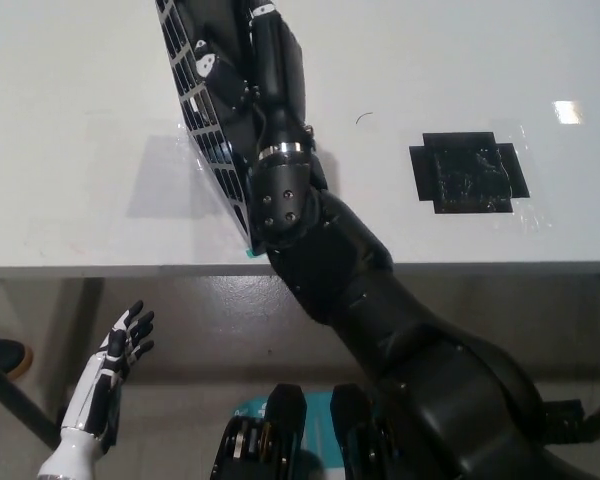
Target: A notebook is kept standing on the table on the right hand side and a black shelf is kept on the left hand side and the robot uses its right hand to grab the notebook and places it in the shelf
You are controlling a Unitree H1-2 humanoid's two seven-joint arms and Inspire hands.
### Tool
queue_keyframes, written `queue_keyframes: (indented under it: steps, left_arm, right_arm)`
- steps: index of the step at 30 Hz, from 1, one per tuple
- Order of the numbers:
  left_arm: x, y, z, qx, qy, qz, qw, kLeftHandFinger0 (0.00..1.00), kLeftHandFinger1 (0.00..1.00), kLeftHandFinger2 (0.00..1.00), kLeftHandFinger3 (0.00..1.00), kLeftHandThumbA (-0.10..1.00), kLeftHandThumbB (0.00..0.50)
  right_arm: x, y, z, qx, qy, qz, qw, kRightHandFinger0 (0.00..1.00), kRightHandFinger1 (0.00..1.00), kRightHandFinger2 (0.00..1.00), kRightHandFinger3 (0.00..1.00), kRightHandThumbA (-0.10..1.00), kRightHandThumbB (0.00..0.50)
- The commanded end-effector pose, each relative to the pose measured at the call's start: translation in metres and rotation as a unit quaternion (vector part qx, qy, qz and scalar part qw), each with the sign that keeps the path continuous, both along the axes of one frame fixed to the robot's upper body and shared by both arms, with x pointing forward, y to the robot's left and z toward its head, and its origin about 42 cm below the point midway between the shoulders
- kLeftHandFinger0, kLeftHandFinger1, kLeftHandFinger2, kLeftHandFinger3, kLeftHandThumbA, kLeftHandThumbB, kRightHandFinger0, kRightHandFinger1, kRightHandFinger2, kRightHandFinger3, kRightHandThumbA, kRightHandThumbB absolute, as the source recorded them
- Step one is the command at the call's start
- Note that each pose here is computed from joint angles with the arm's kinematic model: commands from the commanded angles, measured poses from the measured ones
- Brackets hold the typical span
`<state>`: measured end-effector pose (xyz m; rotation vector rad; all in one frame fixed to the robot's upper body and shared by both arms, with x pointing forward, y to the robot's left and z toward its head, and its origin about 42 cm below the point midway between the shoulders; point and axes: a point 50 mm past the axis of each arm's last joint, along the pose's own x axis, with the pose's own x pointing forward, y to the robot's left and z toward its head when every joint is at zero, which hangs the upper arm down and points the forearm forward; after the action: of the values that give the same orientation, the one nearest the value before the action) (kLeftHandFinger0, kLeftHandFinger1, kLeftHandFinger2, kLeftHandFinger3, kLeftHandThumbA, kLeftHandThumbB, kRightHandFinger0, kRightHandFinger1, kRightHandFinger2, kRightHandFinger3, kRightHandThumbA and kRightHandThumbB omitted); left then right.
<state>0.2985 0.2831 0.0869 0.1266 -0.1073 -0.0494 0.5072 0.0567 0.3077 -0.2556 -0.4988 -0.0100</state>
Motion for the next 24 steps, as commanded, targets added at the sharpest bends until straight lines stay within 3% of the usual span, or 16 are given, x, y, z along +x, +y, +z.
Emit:
queue_keyframes:
  steps: [1, 3, 5, 7, 17, 23, 24]
  left_arm:
    - [0.005, 0.002, 0.014, 0.013, -0.031, 0.004, 0.999, 1.00, 1.00, 1.00, 1.00, 1.00, 0.163]
    - [0.006, 0.003, 0.016, 0.018, -0.031, 0.001, 0.999, 1.00, 1.00, 1.00, 1.00, 1.00, 0.160]
    - [0.005, 0.004, 0.016, 0.017, -0.028, 0.000, 0.999, 1.00, 1.00, 1.00, 1.00, 1.00, 0.142]
    - [0.005, 0.003, 0.016, 0.014, -0.026, -0.003, 1.000, 1.00, 1.00, 1.00, 1.00, 1.00, 0.149]
    - [0.003, 0.002, 0.015, 0.007, -0.025, -0.004, 1.000, 1.00, 1.00, 1.00, 1.00, 1.00, 0.117]
    - [0.003, 0.004, 0.014, 0.013, -0.026, -0.008, 1.000, 1.00, 1.00, 1.00, 1.00, 1.00, 0.170]
    - [0.003, 0.004, 0.014, 0.009, -0.024, -0.008, 1.000, 1.00, 1.00, 1.00, 1.00, 1.00, 0.155]
  right_arm:
    - [-0.008, 0.031, 0.063, 0.031, -0.082, 0.071, 0.994, 1.00, 1.00, 1.00, 1.00, 0.70, 0.366]
    - [-0.008, 0.034, 0.065, 0.005, -0.085, 0.080, 0.993, 1.00, 1.00, 1.00, 1.00, 0.89, 0.436]
    - [-0.009, 0.033, 0.066, 0.000, -0.095, 0.072, 0.993, 1.00, 1.00, 1.00, 1.00, 0.99, 0.455]
    - [-0.009, 0.031, 0.068, -0.002, -0.108, 0.062, 0.992, 1.00, 1.00, 1.00, 1.00, 1.00, 0.433]
    - [-0.011, 0.024, 0.080, 0.013, -0.140, 0.067, 0.988, 1.00, 1.00, 1.00, 1.00, 1.00, 0.452]
    - [-0.030, -0.009, 0.132, 0.030, -0.253, 0.065, 0.965, 1.00, 1.00, 1.00, 1.00, 1.00, 0.423]
    - [-0.037, -0.019, 0.144, 0.040, -0.275, 0.067, 0.958, 1.00, 1.00, 1.00, 1.00, 1.00, 0.425]
